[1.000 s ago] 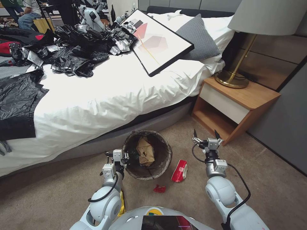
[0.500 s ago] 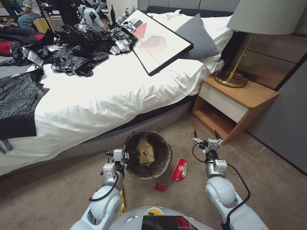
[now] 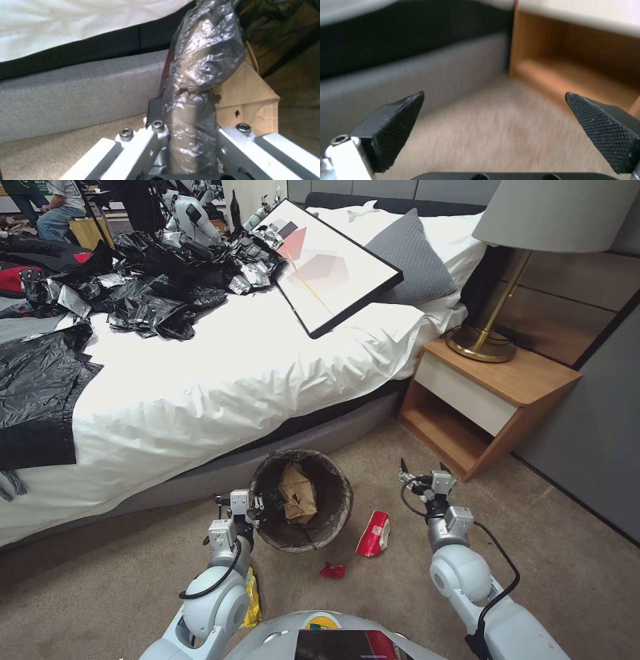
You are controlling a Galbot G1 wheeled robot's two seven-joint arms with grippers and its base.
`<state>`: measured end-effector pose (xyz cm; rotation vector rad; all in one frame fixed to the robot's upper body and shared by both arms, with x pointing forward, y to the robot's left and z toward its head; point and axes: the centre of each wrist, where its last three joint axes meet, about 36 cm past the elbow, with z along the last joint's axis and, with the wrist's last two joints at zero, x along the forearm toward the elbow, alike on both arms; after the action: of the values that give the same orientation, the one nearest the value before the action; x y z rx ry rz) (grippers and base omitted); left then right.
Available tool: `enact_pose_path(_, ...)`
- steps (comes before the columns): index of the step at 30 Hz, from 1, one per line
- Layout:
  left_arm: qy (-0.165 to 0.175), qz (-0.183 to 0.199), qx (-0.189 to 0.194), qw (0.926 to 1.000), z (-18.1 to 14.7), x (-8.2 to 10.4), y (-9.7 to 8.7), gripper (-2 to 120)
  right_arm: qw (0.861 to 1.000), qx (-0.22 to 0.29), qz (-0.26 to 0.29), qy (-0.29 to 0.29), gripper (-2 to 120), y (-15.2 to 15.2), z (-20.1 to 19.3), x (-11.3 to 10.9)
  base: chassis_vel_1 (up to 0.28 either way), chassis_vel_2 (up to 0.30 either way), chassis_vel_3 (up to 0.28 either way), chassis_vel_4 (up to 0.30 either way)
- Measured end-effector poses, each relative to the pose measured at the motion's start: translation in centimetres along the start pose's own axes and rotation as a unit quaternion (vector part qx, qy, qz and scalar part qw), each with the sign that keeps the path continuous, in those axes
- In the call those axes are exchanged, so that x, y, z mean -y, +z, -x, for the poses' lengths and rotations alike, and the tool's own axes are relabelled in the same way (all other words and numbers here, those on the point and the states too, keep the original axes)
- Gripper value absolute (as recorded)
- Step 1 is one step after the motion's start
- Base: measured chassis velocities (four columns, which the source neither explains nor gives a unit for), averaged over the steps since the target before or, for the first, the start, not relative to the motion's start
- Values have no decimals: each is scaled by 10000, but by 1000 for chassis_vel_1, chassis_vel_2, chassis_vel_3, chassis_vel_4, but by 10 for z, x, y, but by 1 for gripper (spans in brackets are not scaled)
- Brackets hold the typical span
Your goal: Pick up the trash bin, then pick up the garbage from the floor and place it into the trash bin.
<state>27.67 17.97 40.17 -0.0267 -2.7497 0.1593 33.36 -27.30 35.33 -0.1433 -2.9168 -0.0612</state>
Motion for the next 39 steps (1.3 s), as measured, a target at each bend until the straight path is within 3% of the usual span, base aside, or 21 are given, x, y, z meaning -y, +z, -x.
enact_pose_path(5, 28, 30, 10, 10000, 1, -1, -1, 2, 9962, -834, 173, -161, 100, 1, 9, 8, 0, 0, 0, 0)
enact_pose_path(14, 91, 36, -16, 10000, 3, 2, 1, 2, 9818, -1783, 632, -180, 100, 16, 19, 2, 0, 0, 0, 0)
enact_pose_path(31, 141, 62, -39, 9999, 6, 2, 0, 2, 9582, -2680, 994, -110, 100, 66, 34, -25, 0, 0, 0, 0)
enact_pose_path(39, 151, 53, -36, 9999, 10, 1, -1, 2, 9535, -2831, 1032, 31, 100, 86, 43, -28, 0, 0, 0, 0)
